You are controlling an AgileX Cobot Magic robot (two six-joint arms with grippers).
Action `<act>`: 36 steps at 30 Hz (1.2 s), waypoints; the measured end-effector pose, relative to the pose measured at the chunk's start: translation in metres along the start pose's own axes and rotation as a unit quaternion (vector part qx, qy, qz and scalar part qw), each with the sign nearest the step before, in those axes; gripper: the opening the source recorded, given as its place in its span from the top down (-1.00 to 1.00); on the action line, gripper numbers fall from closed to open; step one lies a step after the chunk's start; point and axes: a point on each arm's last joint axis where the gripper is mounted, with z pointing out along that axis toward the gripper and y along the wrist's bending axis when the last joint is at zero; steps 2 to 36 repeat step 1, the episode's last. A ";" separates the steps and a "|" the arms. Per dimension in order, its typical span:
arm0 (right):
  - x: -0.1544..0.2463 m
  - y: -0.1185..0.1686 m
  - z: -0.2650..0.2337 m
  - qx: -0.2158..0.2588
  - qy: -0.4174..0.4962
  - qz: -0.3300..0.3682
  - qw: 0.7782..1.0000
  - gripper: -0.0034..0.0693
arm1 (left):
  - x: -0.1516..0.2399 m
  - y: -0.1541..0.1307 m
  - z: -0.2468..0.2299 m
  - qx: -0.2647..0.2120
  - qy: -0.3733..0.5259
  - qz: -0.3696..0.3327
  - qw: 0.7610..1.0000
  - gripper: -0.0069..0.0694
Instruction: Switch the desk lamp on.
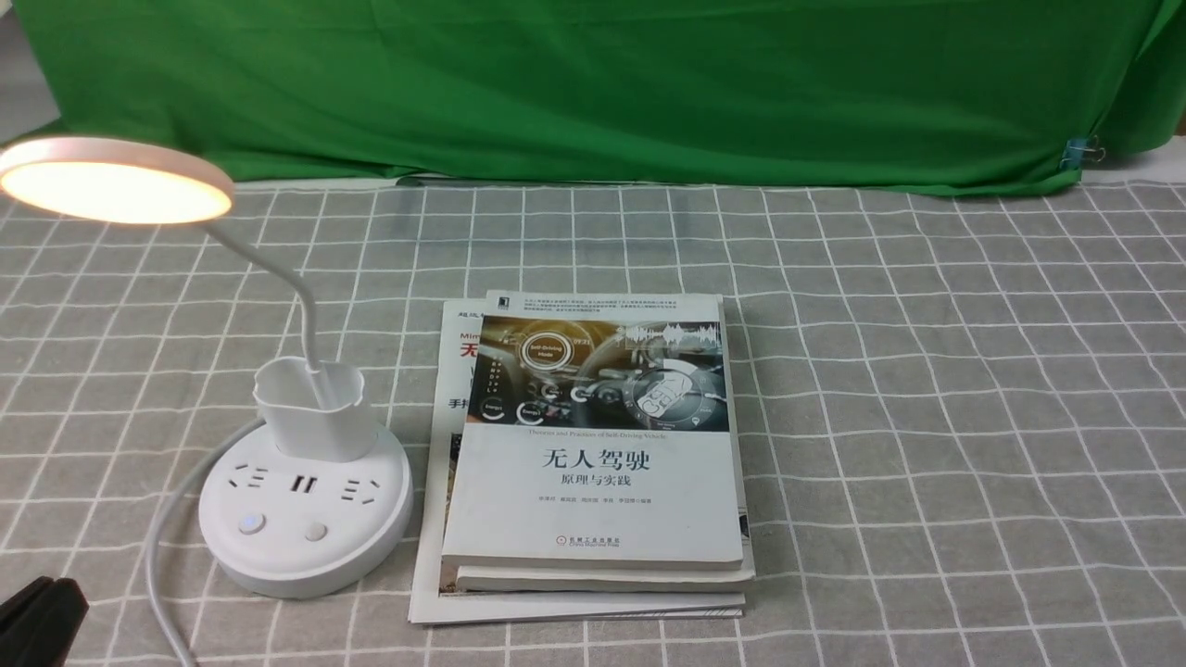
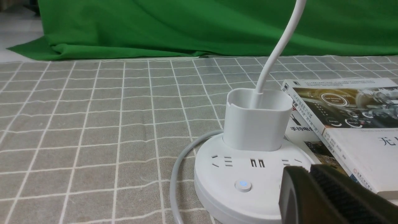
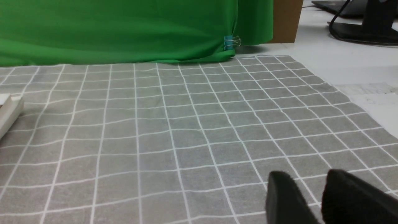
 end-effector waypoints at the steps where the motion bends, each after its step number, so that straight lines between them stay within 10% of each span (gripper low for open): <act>1: 0.000 0.000 0.000 0.000 0.000 0.000 1.000 0.23 | 0.000 0.000 0.000 0.000 0.000 0.000 1.000 0.77; 36: 0.000 0.000 0.000 0.000 0.000 0.000 1.000 0.23 | 0.000 0.000 0.000 0.000 0.000 0.000 1.000 0.77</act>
